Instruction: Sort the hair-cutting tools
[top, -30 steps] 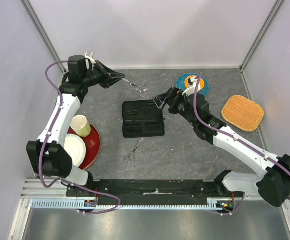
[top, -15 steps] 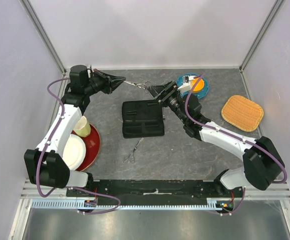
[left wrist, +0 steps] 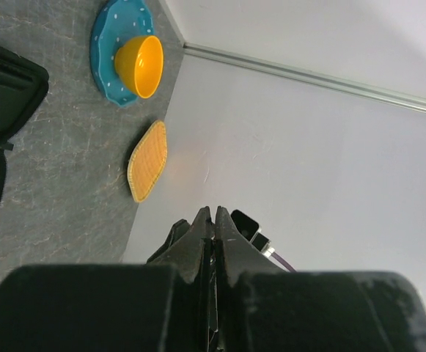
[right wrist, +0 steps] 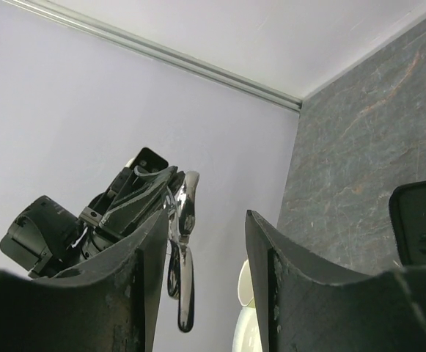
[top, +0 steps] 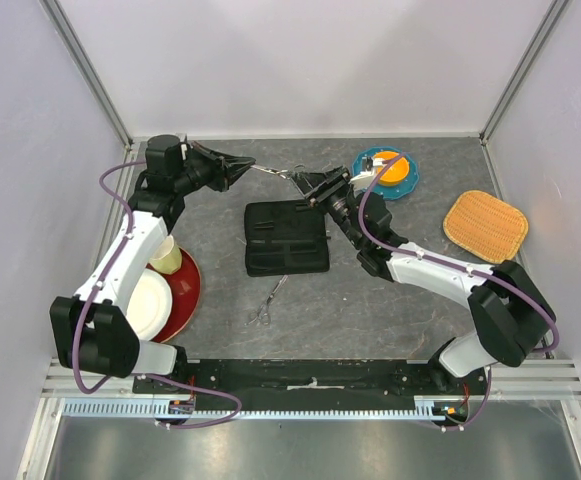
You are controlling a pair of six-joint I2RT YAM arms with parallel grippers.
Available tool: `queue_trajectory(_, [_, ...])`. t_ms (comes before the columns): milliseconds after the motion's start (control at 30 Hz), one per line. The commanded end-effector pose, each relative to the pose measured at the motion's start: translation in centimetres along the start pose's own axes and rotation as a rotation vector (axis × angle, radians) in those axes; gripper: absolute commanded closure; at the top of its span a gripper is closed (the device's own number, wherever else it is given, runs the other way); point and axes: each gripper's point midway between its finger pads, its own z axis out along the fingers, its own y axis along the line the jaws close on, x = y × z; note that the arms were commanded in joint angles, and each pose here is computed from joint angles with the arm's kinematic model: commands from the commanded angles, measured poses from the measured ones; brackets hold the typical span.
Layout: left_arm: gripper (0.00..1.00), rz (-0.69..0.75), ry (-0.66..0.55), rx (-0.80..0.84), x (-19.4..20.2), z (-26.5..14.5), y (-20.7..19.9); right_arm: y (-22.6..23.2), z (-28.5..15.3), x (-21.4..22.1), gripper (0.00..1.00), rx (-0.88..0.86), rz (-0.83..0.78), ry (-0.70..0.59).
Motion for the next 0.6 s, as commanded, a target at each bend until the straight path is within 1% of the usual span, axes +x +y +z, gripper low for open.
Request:
queue_trajectory(0, [0.98, -0.013, -0.010, 0.057, 0.1, -0.3, -1.5, 2.0, 0.5, -1.8, 0.47, -0.050, 0.028, -0.098])
queue_trajectory(100, [0.98, -0.017, -0.008, 0.049, 0.0, 0.0, -1.1, 1.9, 0.7, -1.9, 0.48, -0.047, 0.028, -0.108])
queue_trajectory(267, [0.98, -0.022, 0.009, 0.045, 0.3, 0.3, -0.9, 1.3, 1.0, -1.8, 0.57, -0.031, 0.049, -0.115])
queue_trajectory(367, [0.98, -0.023, 0.022, 0.040, 0.5, 0.5, -0.6, 1.0, 1.2, -1.7, 0.67, -0.023, 0.059, -0.111])
queue_trajectory(433, [0.98, -0.017, 0.041, 0.041, 0.8, 0.5, -0.4, 0.7, 1.2, -1.7, 0.82, -0.017, 0.064, -0.115])
queue_trajectory(467, [0.98, 0.018, 0.047, 0.044, 1.0, 0.5, -0.5, 0.6, 1.2, -1.5, 0.90, -0.009, 0.065, -0.111])
queue_trajectory(500, [0.98, 0.045, 0.050, 0.051, 1.0, 0.4, -0.8, 0.4, 1.2, -1.6, 1.00, 0.000, 0.062, -0.111])
queue_trajectory(533, [0.94, 0.049, 0.057, 0.015, 1.1, 0.5, -0.1, 0.1, 1.2, -1.5, 1.00, 0.014, 0.059, -0.106])
queue_trajectory(567, [0.76, 0.085, 0.067, 0.002, 1.2, 0.5, 0.3, -0.5, 1.1, -1.2, 1.00, 0.036, 0.051, -0.094])
